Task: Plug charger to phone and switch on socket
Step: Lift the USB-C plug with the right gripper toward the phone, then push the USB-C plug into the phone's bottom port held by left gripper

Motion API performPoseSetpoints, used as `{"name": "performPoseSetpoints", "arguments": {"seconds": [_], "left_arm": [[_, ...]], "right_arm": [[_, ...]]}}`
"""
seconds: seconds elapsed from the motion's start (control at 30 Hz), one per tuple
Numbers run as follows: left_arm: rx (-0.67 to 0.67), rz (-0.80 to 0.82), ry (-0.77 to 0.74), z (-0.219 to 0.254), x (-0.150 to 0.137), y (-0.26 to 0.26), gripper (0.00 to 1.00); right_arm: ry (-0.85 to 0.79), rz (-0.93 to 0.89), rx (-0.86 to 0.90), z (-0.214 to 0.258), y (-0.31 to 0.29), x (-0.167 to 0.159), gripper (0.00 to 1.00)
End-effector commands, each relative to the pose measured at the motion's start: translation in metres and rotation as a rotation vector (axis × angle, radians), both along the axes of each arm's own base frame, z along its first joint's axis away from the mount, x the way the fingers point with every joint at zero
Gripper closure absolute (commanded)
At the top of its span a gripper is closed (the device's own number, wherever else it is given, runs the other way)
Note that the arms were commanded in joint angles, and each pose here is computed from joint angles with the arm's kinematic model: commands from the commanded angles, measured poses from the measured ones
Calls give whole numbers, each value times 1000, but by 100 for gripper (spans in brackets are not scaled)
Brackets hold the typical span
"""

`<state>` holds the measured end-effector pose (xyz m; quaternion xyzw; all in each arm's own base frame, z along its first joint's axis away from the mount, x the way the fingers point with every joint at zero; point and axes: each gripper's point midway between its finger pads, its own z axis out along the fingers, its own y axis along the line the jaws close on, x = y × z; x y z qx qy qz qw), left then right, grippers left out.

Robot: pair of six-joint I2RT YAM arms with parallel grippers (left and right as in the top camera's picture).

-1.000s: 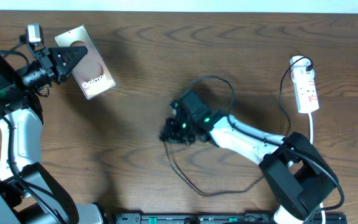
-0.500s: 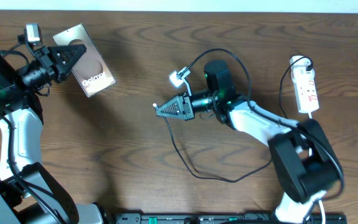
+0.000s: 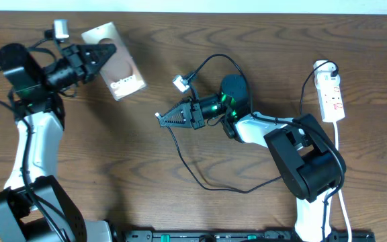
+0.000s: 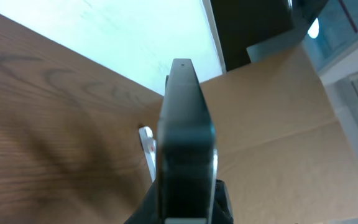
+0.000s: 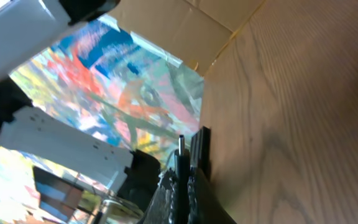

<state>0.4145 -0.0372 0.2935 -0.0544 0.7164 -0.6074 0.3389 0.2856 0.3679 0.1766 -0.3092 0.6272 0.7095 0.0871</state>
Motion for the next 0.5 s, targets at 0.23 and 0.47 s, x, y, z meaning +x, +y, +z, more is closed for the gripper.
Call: {"name": "performPoseSetpoints", "arguments": {"seconds": [0.23, 0.47], "left_arm": [[25, 117, -35, 5, 24, -18, 93], [-50, 121, -131, 44, 22, -18, 93]], "right_arm": [[92, -107, 40, 24, 4, 17, 99], [87, -145, 143, 56, -2, 20, 99]]}}
